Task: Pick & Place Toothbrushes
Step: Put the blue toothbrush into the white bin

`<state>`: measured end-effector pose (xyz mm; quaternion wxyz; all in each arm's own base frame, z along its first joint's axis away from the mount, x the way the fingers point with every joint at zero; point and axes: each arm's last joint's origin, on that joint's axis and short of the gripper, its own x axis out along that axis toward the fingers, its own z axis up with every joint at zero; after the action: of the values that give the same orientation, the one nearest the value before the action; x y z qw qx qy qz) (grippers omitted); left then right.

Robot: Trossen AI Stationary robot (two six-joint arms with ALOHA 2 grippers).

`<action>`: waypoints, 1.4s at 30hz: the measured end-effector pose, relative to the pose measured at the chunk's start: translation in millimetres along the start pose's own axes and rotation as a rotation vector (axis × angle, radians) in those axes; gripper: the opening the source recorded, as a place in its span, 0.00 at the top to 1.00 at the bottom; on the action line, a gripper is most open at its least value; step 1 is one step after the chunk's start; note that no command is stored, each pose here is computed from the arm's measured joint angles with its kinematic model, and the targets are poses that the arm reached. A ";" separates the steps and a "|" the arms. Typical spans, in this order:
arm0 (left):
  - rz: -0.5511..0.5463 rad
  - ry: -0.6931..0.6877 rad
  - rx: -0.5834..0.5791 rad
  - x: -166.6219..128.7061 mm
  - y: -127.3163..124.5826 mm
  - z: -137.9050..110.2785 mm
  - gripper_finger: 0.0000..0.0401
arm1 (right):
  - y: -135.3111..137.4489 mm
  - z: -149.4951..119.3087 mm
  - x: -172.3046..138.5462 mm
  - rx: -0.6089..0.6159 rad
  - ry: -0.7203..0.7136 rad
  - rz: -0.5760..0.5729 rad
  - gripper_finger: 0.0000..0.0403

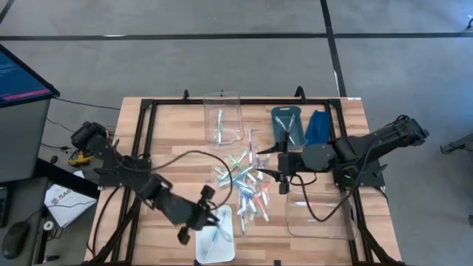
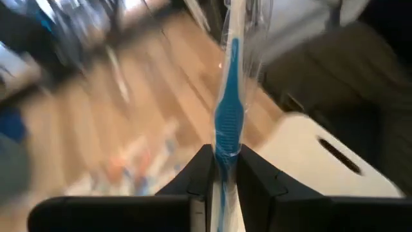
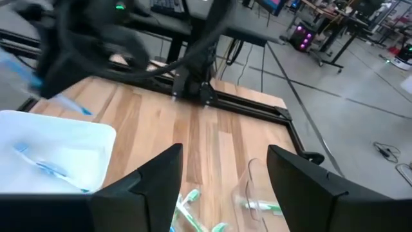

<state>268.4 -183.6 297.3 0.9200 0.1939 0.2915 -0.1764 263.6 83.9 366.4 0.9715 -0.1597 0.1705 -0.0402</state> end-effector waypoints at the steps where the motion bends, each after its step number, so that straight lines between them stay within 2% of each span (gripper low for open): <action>1: -0.017 0.071 -0.013 4.6 -1.2 3.2 0.91 | -1.2 -0.1 0.4 0.004 0.000 -0.004 0.46; 4: -0.064 0.270 -0.010 22.7 -5.7 6.4 0.91 | -4.5 -1.9 1.8 0.015 0.015 -0.014 0.46; 10: -0.132 0.414 0.111 50.3 -9.6 3.9 0.89 | -2.6 -3.3 0.8 0.018 0.030 -0.005 0.46; 16: -0.220 0.430 0.128 60.4 -14.7 -0.2 0.91 | 0.5 -5.2 -0.6 0.003 0.050 0.009 0.46; 22: -0.279 0.476 0.176 73.4 -21.6 -9.9 0.90 | -2.9 -5.8 0.9 0.002 0.053 -0.004 0.46; 27: -0.373 0.511 0.238 90.2 -26.9 -20.6 0.90 | -6.4 -6.4 2.4 0.008 0.057 -0.017 0.46; 42: -0.386 0.547 0.223 104.4 -14.1 -29.7 0.91 | -6.9 -6.6 2.6 0.008 0.058 -0.019 0.46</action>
<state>328.5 -204.2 208.1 0.7308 0.2747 0.5371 -0.3195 263.6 75.0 362.0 0.9663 -0.1563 0.1972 -0.0545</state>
